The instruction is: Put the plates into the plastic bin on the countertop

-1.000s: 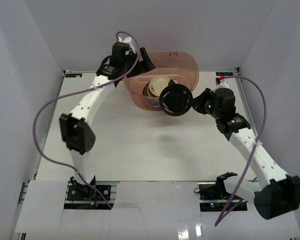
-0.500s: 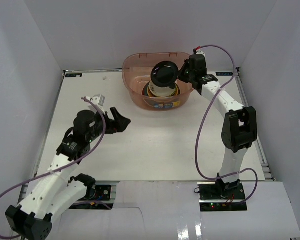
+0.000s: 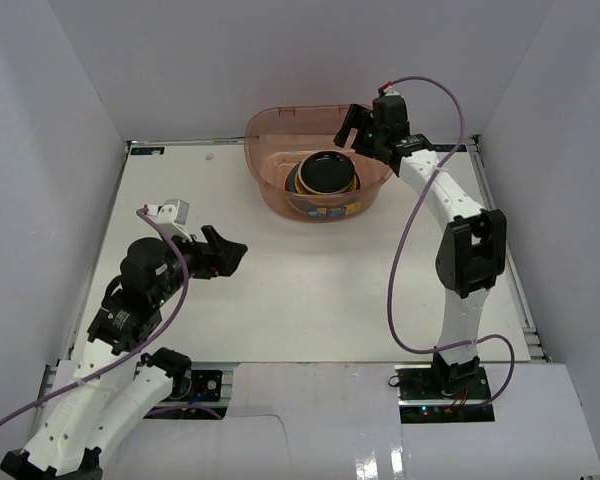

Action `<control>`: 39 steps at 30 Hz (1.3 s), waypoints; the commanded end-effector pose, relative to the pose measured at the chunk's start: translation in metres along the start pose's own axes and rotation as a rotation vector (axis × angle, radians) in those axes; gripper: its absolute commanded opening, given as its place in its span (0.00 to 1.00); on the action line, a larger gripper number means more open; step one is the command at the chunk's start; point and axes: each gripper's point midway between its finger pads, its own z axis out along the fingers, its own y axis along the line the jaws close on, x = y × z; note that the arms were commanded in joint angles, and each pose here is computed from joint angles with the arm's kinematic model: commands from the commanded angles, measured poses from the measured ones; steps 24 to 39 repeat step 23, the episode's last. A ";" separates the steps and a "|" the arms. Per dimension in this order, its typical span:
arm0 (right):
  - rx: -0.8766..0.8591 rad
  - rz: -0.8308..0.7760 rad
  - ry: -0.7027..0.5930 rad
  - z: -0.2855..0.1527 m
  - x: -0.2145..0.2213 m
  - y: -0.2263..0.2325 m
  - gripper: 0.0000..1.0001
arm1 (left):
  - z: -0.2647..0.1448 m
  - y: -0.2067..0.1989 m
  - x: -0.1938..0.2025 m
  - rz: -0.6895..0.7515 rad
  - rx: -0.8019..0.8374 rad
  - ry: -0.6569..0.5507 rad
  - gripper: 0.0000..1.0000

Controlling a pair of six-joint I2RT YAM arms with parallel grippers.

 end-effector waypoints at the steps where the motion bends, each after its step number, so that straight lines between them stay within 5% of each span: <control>1: -0.130 -0.069 -0.151 -0.083 -0.059 0.042 0.96 | -0.005 -0.017 -0.031 0.017 0.033 -0.064 0.98; 6: -0.250 -0.125 -0.208 -0.184 -0.040 0.049 0.90 | -0.011 -0.041 -0.059 0.029 0.097 -0.099 0.98; 11: -0.307 -0.150 -0.185 -0.257 0.045 0.018 0.90 | -0.042 -0.070 -0.098 0.062 0.185 -0.197 0.98; 17: -0.327 -0.165 -0.537 -0.419 0.029 -0.009 0.90 | -0.102 -0.087 -0.133 0.085 0.223 -0.356 0.98; 20: -0.329 -0.168 -0.649 -0.457 0.024 -0.018 0.90 | -0.120 -0.094 -0.133 0.090 0.268 -0.381 0.98; 39: -0.314 -0.176 -0.628 -0.450 0.032 -0.024 0.90 | -0.113 -0.085 -0.122 0.060 0.242 -0.360 0.98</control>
